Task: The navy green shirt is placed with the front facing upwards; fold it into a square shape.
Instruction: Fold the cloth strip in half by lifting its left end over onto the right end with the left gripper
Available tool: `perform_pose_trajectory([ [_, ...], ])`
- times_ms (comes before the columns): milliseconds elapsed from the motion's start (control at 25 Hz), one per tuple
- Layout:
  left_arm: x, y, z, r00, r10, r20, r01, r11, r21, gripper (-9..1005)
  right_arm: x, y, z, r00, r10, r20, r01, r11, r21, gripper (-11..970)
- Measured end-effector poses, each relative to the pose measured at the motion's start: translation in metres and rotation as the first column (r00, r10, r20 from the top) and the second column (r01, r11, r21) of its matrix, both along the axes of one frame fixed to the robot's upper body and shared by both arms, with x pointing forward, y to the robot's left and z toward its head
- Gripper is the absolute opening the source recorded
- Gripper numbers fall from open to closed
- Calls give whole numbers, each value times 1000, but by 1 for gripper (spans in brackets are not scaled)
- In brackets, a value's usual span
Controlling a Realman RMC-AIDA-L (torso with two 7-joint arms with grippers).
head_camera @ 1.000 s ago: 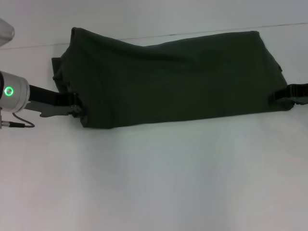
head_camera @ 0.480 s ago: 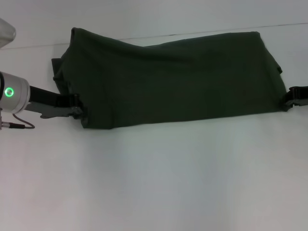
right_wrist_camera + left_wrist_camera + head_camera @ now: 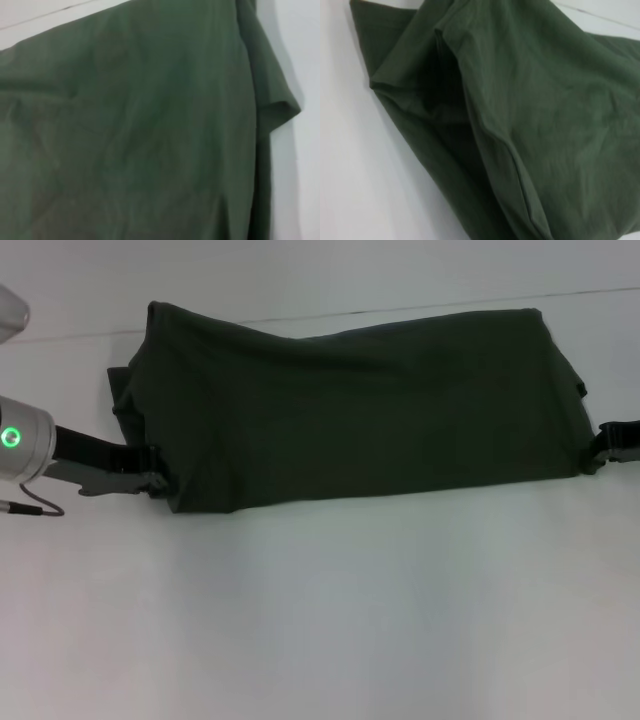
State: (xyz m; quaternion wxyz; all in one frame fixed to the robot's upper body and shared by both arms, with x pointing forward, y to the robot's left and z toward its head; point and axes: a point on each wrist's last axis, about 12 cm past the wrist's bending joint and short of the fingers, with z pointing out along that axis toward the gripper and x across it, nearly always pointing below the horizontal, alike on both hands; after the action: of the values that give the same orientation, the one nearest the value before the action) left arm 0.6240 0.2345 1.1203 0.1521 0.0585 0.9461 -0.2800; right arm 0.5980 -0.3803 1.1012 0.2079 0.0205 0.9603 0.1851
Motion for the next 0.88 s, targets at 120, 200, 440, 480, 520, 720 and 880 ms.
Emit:
perform_pose_trajectory([
  [120, -3, 1, -1, 1000, -11, -13, 11, 1000, -1, 18, 0, 0, 1, 1000, 8, -3, -8, 1000, 1, 15],
  [200, -5, 1, -3, 1000, -17, -22, 17, 1000, -2, 18, -2, 1, 1, 1000, 14, -10, -13, 1000, 2, 17],
  [440, -15, 4, -8, 997, -38, -72, 37, 999, -15, 17, -9, 4, -1, 997, 56, -55, -55, 998, 23, 21],
  [480, -18, 5, -8, 995, -46, -84, 45, 999, -19, 17, -10, 5, -1, 996, 68, -66, -66, 997, 28, 22],
  [520, -20, 5, -9, 994, -52, -94, 50, 998, -22, 17, -11, 7, -1, 994, 80, -77, -78, 996, 31, 22],
  [720, -31, 13, -10, 984, -84, -158, 81, 996, -28, 17, -18, 13, -1, 976, 153, -152, -152, 988, 16, 26],
  [880, -43, 24, -12, 969, -103, -224, 97, 995, -39, 17, -21, 18, 5, 958, 209, -196, -212, 977, 8, 29],
])
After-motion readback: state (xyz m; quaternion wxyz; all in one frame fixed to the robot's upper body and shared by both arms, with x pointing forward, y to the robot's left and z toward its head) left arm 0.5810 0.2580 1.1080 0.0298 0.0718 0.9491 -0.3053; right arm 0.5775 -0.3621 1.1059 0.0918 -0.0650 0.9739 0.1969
